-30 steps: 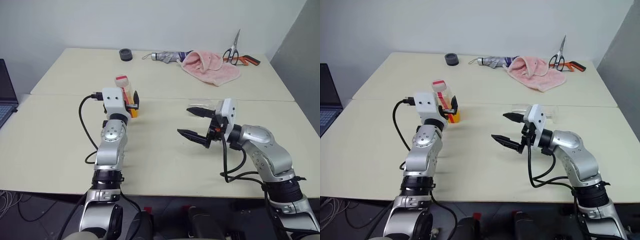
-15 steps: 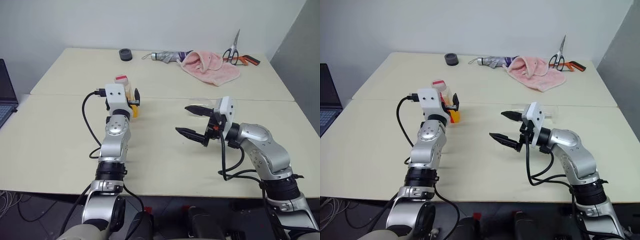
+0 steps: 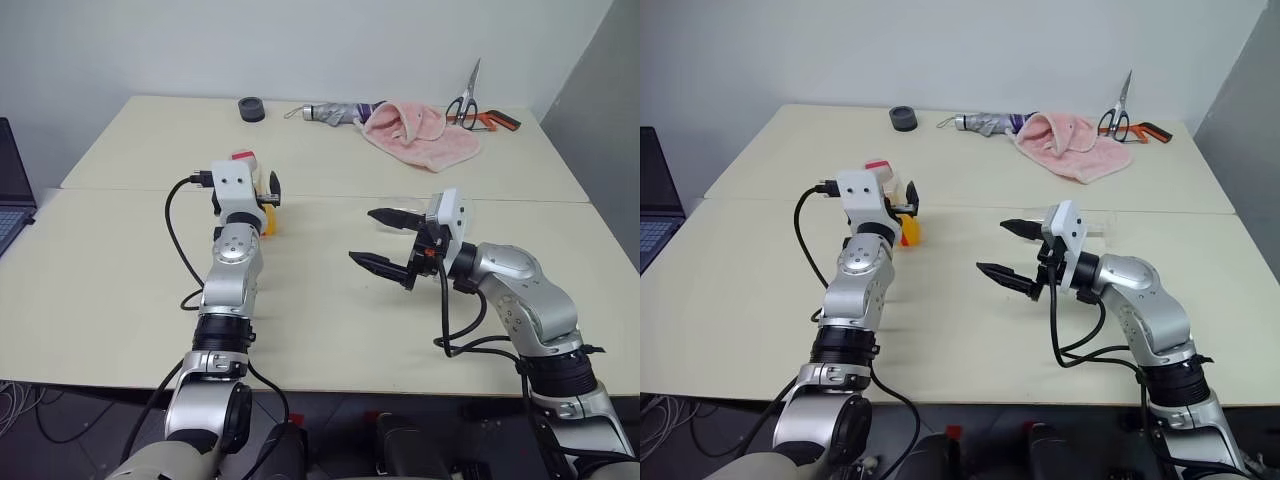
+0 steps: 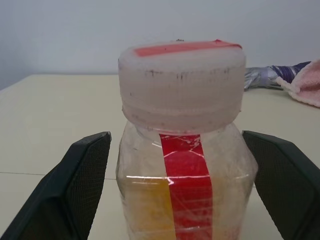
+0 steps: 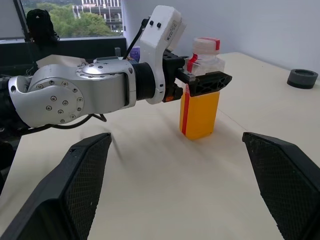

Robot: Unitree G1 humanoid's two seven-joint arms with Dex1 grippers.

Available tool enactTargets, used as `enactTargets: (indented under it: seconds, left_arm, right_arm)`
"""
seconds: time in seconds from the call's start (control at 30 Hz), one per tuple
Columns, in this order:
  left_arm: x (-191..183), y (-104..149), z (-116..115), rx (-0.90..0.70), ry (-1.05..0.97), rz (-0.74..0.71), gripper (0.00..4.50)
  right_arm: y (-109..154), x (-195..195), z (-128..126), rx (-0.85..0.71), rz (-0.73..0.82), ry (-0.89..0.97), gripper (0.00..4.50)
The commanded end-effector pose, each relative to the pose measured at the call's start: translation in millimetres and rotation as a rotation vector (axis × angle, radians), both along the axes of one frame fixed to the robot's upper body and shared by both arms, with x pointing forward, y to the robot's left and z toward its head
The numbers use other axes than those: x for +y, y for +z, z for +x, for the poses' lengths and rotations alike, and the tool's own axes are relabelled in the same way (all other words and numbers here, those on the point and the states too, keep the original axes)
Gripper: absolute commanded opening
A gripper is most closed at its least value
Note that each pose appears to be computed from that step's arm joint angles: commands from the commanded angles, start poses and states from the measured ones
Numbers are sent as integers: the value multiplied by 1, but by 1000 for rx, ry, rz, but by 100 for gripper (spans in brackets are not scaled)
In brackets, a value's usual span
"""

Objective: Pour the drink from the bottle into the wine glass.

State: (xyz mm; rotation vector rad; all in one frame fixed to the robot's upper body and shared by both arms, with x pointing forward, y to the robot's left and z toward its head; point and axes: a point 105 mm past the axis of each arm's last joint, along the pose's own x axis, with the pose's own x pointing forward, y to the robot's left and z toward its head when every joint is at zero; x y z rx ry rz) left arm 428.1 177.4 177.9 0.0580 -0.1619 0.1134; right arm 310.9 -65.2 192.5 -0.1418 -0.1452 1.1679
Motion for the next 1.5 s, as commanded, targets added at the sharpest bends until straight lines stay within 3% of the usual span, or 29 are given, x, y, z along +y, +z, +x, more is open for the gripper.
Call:
enactTargets:
  seconds: [0.03, 0.37, 0.47, 0.63, 0.7, 1.0, 1.5]
  left_arm:
    - [3, 22, 1, -69, 17, 10, 445]
    - [1, 24, 4, -66, 17, 17, 445]
    - [1, 23, 5, -63, 18, 17, 389]
    - [1, 21, 4, -55, 23, 14, 232]
    - [1, 21, 4, -55, 24, 14, 193]
    - [0, 18, -1, -52, 5, 12, 189]
    - [-35, 8, -23, -8, -356, 56, 187]
  right_arm:
    - [14, 0, -1, -38, 25, 8, 450]
    - [14, -2, -1, -34, 27, 1, 450]
    - [13, -2, -1, -32, 25, 0, 450]
    - [13, -3, -1, -30, 26, -1, 450]
    - [13, -3, -1, -29, 27, -1, 450]
    - [14, 1, -1, -35, 33, 7, 450]
    - [10, -3, -3, -50, 39, -41, 450]
